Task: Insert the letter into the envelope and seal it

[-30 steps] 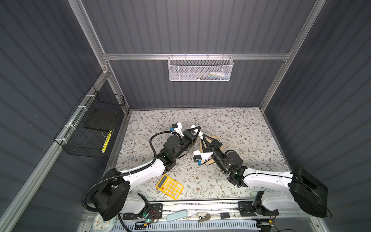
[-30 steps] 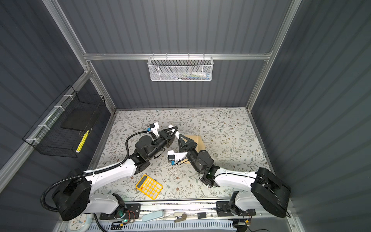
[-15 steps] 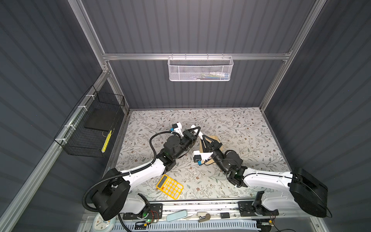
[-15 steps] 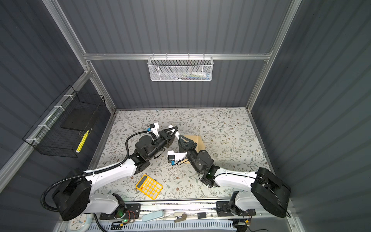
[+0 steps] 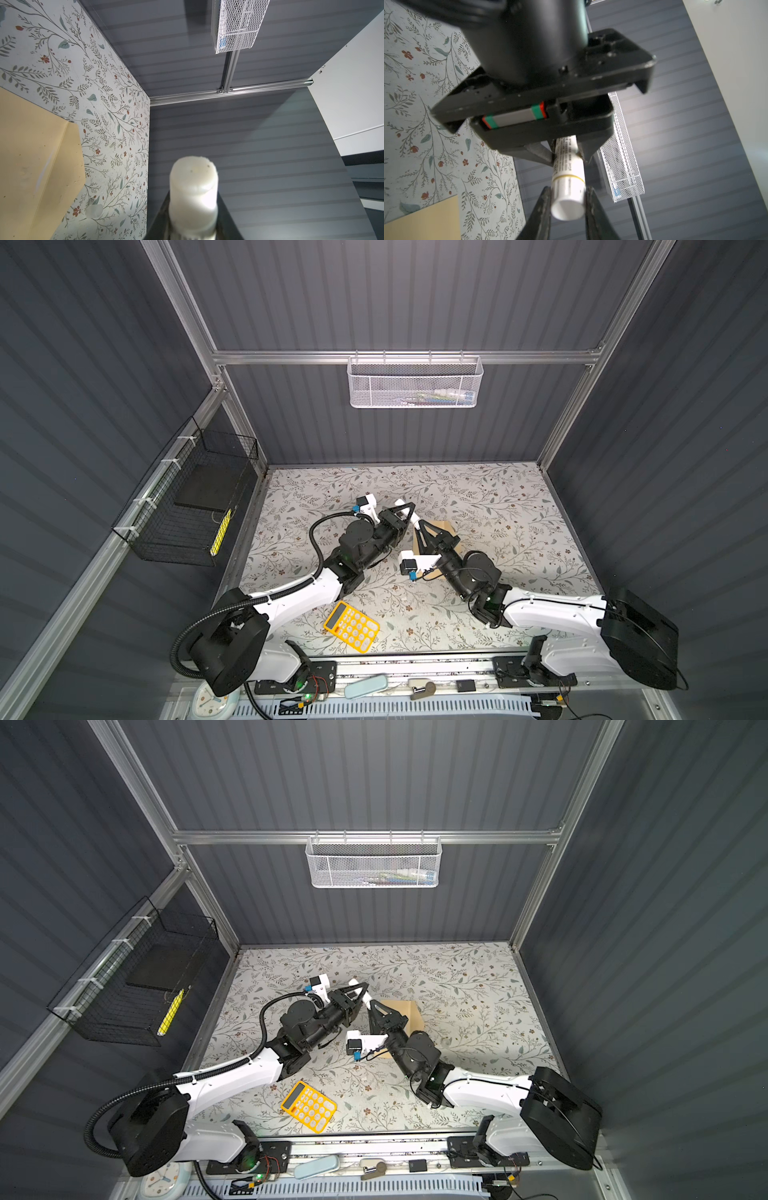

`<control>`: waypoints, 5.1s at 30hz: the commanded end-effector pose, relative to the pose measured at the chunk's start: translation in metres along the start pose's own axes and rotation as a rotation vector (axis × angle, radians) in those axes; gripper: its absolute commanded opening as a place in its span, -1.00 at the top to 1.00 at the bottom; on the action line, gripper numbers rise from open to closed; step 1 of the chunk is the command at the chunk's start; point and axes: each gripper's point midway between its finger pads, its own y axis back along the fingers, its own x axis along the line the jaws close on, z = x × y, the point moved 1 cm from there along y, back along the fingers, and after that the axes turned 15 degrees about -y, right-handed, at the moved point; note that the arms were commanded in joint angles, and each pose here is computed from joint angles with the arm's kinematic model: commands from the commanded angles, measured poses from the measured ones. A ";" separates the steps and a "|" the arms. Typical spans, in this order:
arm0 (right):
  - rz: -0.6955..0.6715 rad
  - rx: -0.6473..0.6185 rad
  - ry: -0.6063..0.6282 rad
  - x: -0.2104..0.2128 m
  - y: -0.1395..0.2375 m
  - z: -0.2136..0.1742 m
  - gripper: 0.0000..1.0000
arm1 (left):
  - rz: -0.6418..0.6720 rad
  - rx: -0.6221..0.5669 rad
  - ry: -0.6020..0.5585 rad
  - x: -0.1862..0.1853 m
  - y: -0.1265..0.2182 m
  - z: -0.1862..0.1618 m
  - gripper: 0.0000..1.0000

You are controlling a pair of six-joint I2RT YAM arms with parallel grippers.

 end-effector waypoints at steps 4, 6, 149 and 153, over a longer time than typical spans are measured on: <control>0.099 0.034 -0.214 0.000 0.003 0.007 0.68 | -0.054 -0.020 -0.005 -0.017 -0.001 0.007 1.00; 0.135 0.046 -0.265 0.002 0.005 0.008 0.70 | -0.053 -0.021 -0.005 -0.016 -0.001 0.007 1.00; 0.588 0.131 -2.512 -0.045 -0.038 0.031 0.57 | -0.162 -0.216 -0.049 -0.036 0.016 0.033 1.00; 0.591 0.168 -2.497 -0.042 -0.035 0.029 0.67 | -0.173 -0.214 -0.044 -0.037 0.015 0.032 0.97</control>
